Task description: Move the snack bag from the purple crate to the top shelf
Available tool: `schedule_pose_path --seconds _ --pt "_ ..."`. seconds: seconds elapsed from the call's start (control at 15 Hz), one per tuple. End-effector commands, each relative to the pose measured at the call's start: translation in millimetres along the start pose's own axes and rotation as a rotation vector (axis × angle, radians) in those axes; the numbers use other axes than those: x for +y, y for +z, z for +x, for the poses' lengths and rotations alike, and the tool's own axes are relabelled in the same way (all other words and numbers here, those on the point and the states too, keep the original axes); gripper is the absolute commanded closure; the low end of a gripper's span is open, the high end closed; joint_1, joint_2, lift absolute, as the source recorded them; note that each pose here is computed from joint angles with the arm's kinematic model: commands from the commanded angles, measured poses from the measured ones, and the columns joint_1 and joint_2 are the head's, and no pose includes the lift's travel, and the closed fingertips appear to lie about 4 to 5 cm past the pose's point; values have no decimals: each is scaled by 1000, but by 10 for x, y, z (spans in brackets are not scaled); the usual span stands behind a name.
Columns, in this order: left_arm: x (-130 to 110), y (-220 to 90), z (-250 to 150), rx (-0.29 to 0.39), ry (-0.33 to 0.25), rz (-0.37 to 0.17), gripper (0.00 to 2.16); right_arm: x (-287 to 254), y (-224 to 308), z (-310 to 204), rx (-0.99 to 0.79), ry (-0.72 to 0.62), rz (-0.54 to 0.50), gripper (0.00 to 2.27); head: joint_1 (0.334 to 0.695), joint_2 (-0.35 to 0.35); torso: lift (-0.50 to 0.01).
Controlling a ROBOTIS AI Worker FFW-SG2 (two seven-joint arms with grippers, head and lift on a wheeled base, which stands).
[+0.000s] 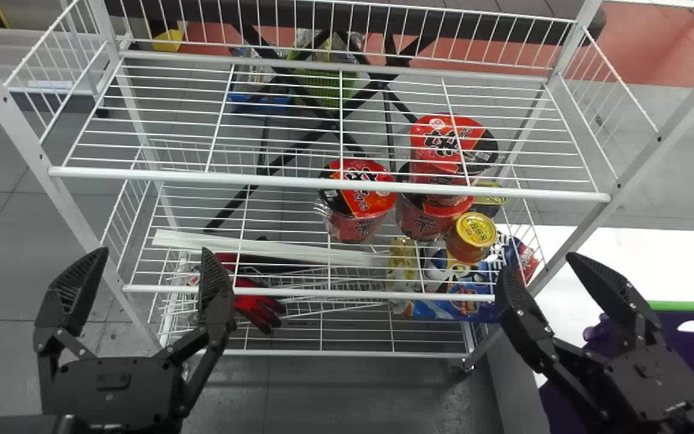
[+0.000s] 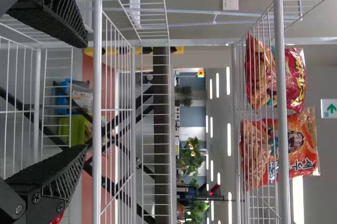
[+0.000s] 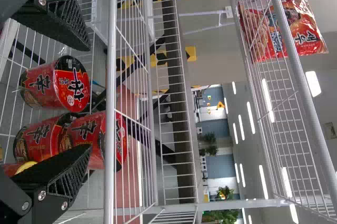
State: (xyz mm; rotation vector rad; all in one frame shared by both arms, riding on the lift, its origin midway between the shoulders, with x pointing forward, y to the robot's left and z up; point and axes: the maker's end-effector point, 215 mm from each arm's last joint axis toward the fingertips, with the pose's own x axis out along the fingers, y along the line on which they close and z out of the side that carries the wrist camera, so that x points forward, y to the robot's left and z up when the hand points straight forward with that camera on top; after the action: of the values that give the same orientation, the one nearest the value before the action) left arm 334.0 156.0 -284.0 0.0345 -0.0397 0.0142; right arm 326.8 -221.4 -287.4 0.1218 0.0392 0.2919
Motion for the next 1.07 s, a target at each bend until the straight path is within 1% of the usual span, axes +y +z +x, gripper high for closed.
schedule_pose_path --seconds 0.0,0.2,0.27,0.4,0.53,0.6,0.67,0.73,0.87,0.93,1.0 --pt "-7 -1 -3 1 -1 -1 147 -29 42 -20 -6 -11 0 181 695 -113 -448" --pt "-39 -34 -9 7 -3 1 147 -177 266 -121 -26 -54 -35 178 695 -128 -448" --pt "-27 -58 -1 9 -3 5 147 -293 239 -169 35 -91 -39 181 695 -137 -448" --pt "-24 -147 48 20 -1 12 147 -699 -72 -416 258 -193 3 181 695 -179 -448" --pt "-48 -222 83 30 -8 15 147 -1173 -181 -745 370 -303 33 184 695 -223 -448" --pt "-80 -252 91 35 -23 14 147 -1408 -219 -902 424 -339 54 184 695 -252 -448" --pt "-88 -284 84 40 -28 19 151 -1616 -292 -1120 505 -360 112 184 695 -332 -448" --pt "-95 -305 84 43 -31 19 147 -1810 -282 -1345 554 -394 180 184 695 -350 -448" --pt "-151 -346 63 48 -54 22 147 -2204 -133 -1737 549 -499 264 184 695 -350 -448" --pt "-244 -361 68 47 -77 20 147 -2356 -142 -1935 546 -550 325 184 695 -350 -448" --pt "-315 -370 79 45 -89 19 147 -2416 -266 -2091 564 -578 388 184 695 -350 -448"
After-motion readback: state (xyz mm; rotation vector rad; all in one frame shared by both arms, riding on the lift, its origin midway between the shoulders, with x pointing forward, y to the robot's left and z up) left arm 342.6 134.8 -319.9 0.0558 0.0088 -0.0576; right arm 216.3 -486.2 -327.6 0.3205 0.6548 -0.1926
